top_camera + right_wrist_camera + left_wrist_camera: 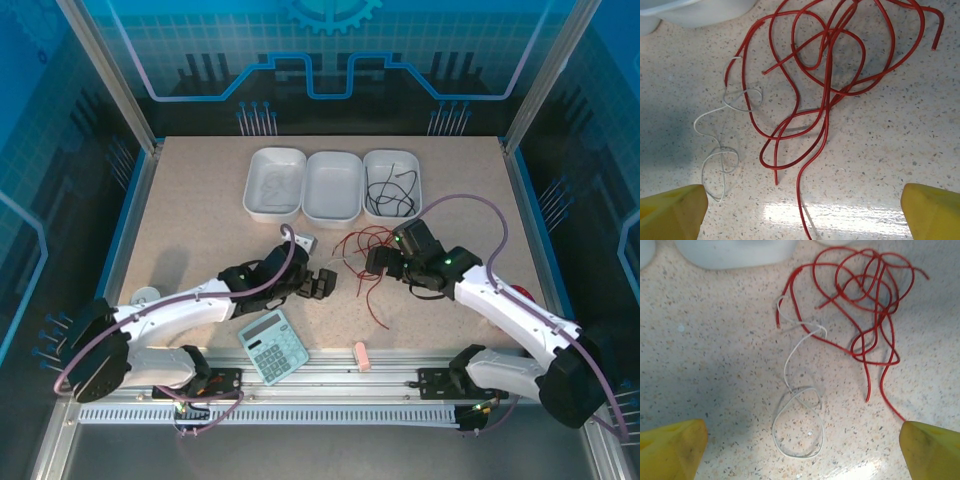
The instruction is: Untangle the cables
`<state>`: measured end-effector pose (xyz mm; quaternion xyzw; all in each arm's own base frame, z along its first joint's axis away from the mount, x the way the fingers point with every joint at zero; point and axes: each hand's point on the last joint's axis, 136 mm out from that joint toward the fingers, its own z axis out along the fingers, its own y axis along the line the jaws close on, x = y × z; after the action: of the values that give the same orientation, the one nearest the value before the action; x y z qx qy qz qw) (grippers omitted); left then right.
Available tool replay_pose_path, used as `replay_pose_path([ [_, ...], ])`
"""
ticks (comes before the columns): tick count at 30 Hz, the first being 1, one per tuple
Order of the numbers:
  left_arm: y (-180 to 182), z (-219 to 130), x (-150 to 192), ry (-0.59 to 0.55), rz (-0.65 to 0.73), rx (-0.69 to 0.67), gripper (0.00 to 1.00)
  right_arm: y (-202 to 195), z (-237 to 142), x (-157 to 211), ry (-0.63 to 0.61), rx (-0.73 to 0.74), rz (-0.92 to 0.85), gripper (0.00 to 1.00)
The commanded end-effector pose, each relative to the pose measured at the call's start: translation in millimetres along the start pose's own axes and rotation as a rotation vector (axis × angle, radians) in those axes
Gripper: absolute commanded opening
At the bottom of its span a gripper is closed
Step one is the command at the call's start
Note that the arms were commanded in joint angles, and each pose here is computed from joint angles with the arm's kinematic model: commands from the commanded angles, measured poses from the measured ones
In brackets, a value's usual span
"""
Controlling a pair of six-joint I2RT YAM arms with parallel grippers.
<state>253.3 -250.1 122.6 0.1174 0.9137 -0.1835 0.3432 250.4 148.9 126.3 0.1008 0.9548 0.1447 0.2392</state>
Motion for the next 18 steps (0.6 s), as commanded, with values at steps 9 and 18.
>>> replay_pose_path([
  [9, -14.5, 34.4, 25.9, 0.177, 0.135, -0.016, 0.95, -19.1, -0.9, -2.0, 0.005, 0.094, 0.03, 1.0],
  [18, -9.8, 58.6, 23.5, 0.225, 0.18, -0.088, 0.85, -23.2, 4.8, 1.7, 0.015, 0.103, 0.049, 1.0],
])
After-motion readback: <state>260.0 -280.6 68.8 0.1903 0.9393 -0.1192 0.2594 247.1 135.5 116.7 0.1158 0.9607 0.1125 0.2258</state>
